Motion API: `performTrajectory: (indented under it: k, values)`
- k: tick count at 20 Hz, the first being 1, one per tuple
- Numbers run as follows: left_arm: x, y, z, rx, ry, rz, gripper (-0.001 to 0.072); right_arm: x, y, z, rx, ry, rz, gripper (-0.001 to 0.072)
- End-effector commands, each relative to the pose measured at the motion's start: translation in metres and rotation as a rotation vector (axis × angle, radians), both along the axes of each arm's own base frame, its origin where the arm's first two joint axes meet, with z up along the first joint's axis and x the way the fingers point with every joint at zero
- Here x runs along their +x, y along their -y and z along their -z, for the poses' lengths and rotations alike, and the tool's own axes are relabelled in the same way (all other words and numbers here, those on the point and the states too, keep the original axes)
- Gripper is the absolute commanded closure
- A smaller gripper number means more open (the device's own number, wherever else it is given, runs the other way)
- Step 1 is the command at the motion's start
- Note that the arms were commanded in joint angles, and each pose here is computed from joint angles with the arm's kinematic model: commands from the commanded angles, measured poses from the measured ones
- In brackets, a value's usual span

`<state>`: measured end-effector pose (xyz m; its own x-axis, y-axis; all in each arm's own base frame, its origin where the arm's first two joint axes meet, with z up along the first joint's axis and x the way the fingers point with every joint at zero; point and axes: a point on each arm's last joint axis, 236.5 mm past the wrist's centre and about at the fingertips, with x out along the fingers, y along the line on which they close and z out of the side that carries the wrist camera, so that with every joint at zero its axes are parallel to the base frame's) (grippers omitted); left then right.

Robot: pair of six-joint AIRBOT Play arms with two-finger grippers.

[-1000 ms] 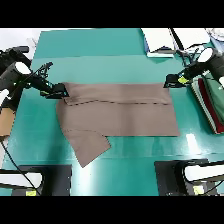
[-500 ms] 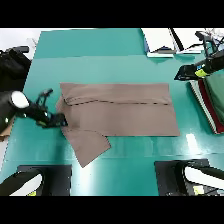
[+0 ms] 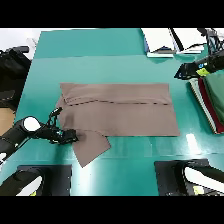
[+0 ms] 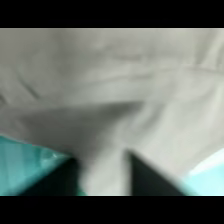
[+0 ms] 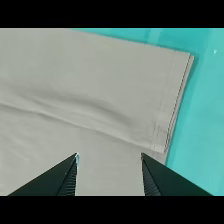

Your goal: Fold the shirts.

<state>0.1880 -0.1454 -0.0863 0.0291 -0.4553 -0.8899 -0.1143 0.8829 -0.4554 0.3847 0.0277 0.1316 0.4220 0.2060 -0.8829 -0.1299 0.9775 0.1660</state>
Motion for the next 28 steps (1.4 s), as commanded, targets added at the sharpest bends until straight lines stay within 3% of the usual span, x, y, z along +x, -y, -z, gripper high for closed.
performTrajectory:
  k: [1,4,8,9,10,11,15,18,19,22,23,28]
  values:
    - [0.014,0.01,-0.011,-0.035,0.055,-0.005,0.0682,-0.013,0.007,0.008,-0.007,-0.057,0.009,0.0263]
    - [0.026,0.015,-0.033,-0.045,0.1,0.039,0.0683,-0.05,0.035,0.049,0.007,-0.171,0.092,0.0263]
    - [0.036,0.018,-0.047,-0.054,0.136,0.064,0.0683,-0.145,0.077,0.149,0.1,-0.452,0.31,0.0257]
    - [0.036,0.018,-0.047,-0.053,0.137,0.065,0.0683,-0.17,0.081,0.173,0.141,-0.517,0.369,0.0238]
    - [0.036,0.018,-0.047,-0.052,0.14,0.07,0.0683,-0.189,0.08,0.192,0.186,-0.565,0.419,0.0155]
    - [0.036,0.018,-0.047,-0.052,0.141,0.07,0.0683,-0.204,0.075,0.207,0.245,-0.596,0.458,0.0137]
    - [0.037,0.018,-0.047,-0.052,0.146,0.066,0.0683,-0.205,0.044,0.227,0.408,-0.557,0.468,0.0168]
    - [0.038,0.018,-0.047,-0.053,0.149,0.063,0.0683,-0.19,0.03,0.227,0.398,-0.52,0.411,0.0195]
    - [0.038,0.018,-0.047,-0.053,0.149,0.064,0.0683,-0.184,0.026,0.226,0.376,-0.503,0.379,0.0255]
    - [0.037,0.013,-0.044,-0.025,0.148,0.081,0.0683,-0.162,0.017,0.217,0.313,-0.438,0.285,0.061]
    - [0.032,0.008,-0.042,0.0,0.136,0.103,0.0684,-0.156,0.014,0.212,0.297,-0.425,0.249,0.0695]
    - [0.004,-0.017,-0.073,0.087,0.169,0.148,0.0686,-0.17,0.03,0.175,0.085,-0.429,0.083,0.0695]
